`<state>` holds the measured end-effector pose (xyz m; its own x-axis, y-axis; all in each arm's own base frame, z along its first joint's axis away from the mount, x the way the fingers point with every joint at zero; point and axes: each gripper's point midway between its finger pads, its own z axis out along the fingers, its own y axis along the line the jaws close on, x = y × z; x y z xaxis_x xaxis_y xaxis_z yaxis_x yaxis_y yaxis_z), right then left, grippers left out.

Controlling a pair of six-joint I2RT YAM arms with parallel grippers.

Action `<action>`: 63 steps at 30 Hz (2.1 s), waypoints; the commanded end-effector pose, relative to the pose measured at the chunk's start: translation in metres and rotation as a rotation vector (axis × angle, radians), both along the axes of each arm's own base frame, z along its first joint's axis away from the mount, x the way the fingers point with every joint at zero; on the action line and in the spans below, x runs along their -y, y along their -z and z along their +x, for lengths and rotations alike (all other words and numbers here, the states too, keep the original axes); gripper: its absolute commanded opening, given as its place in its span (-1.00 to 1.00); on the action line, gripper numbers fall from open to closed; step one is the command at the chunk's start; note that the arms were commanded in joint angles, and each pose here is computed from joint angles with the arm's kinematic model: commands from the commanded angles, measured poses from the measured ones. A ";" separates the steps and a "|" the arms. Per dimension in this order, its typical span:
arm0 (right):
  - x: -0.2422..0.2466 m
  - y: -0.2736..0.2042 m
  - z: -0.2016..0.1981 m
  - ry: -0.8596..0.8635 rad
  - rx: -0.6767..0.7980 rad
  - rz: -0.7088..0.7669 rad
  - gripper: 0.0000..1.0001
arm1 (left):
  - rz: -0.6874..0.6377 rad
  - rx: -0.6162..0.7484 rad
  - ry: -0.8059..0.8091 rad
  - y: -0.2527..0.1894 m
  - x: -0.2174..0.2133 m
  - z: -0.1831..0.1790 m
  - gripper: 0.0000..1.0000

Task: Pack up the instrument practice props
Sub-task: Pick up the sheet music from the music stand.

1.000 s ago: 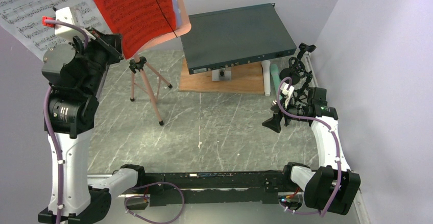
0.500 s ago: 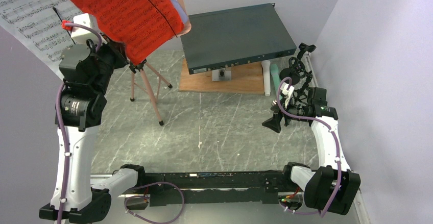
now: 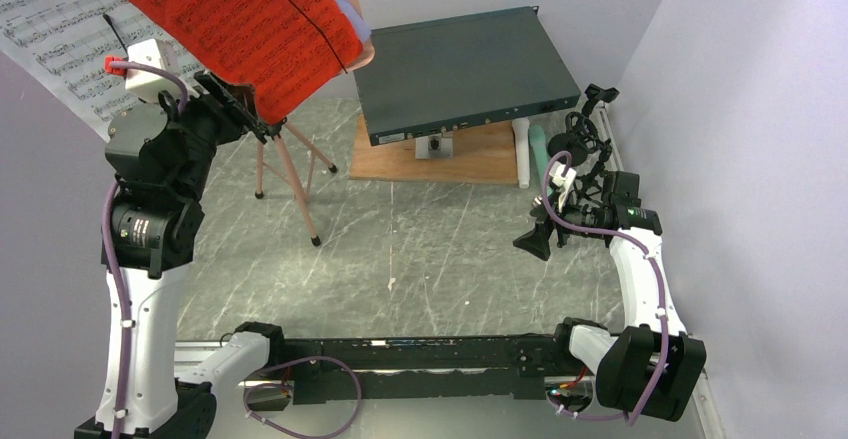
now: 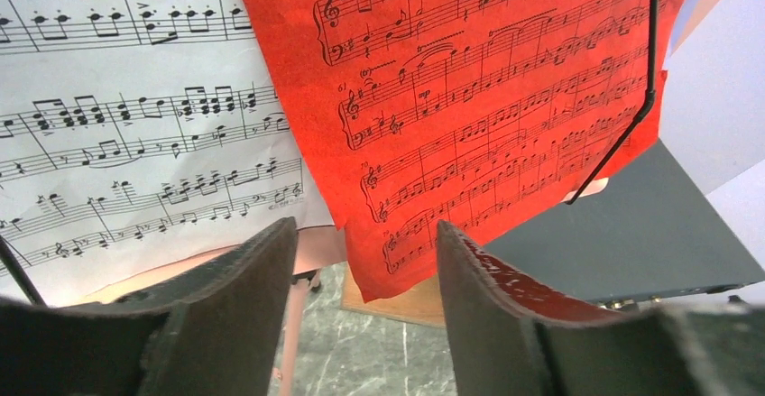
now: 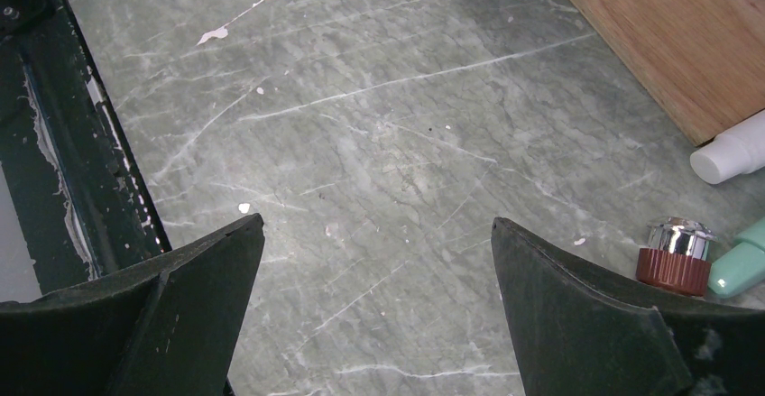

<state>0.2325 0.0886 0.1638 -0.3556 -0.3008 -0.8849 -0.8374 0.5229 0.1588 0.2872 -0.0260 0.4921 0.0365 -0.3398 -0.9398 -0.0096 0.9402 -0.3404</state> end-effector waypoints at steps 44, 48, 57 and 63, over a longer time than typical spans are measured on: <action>-0.001 -0.005 0.003 -0.015 0.041 -0.009 0.99 | -0.126 0.030 0.020 -0.020 0.003 -0.019 -0.91; -0.001 -0.006 0.003 -0.016 0.041 -0.006 0.99 | -0.114 0.006 0.001 -0.009 0.000 -0.021 -0.79; -0.001 -0.005 0.003 -0.016 0.043 -0.011 0.99 | -0.086 -0.041 -0.016 0.011 -0.002 -0.006 -1.00; -0.001 -0.005 0.003 -0.015 0.044 -0.012 0.99 | -0.078 -0.041 -0.037 0.011 -0.007 -0.016 -1.00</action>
